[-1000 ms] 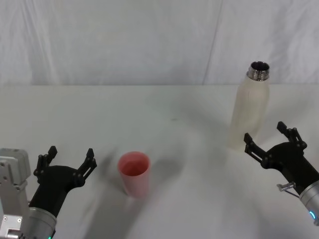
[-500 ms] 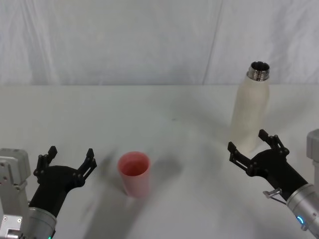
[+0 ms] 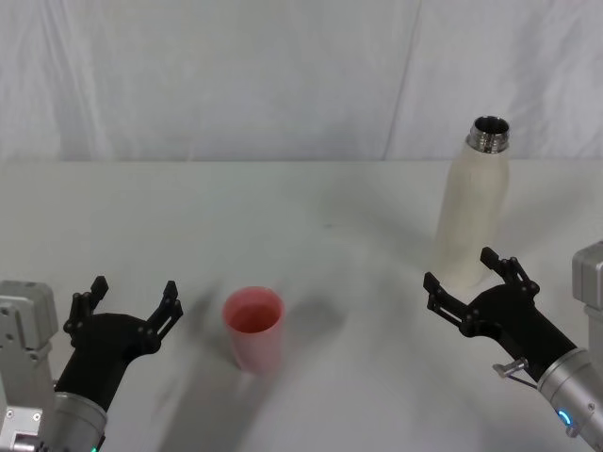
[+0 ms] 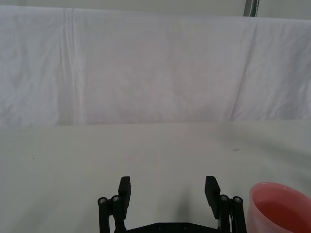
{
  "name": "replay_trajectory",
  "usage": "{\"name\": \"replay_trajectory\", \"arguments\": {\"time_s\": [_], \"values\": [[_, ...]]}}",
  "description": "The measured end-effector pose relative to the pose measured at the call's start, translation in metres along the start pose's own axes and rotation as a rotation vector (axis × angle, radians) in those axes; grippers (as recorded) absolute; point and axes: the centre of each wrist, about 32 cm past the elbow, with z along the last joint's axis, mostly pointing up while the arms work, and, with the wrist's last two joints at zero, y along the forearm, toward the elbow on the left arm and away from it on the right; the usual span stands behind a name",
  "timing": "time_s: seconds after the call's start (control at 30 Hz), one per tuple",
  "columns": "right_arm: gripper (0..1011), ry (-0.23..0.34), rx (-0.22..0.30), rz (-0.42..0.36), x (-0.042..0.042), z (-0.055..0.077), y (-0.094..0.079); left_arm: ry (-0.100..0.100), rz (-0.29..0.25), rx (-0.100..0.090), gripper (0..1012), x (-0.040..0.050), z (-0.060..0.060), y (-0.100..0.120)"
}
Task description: Grasp the thermos with one hand and pour water into the cup lid.
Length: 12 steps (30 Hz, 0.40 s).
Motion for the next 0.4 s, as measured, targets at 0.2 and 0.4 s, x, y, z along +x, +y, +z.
{"name": "replay_trajectory", "arguments": {"time_s": [0.2,0.4], "values": [[1001,0.001,0.001,-0.002,-0.0001,0.0001,0.0000,0.000,0.000,0.000,1001,0.0000,0.0000,0.0000],[1001,0.000,0.001,-0.005,-0.0001,0.0001,-0.0001,0.000,0.000,0.000,1001,0.0000,0.0000,0.0000]]}}
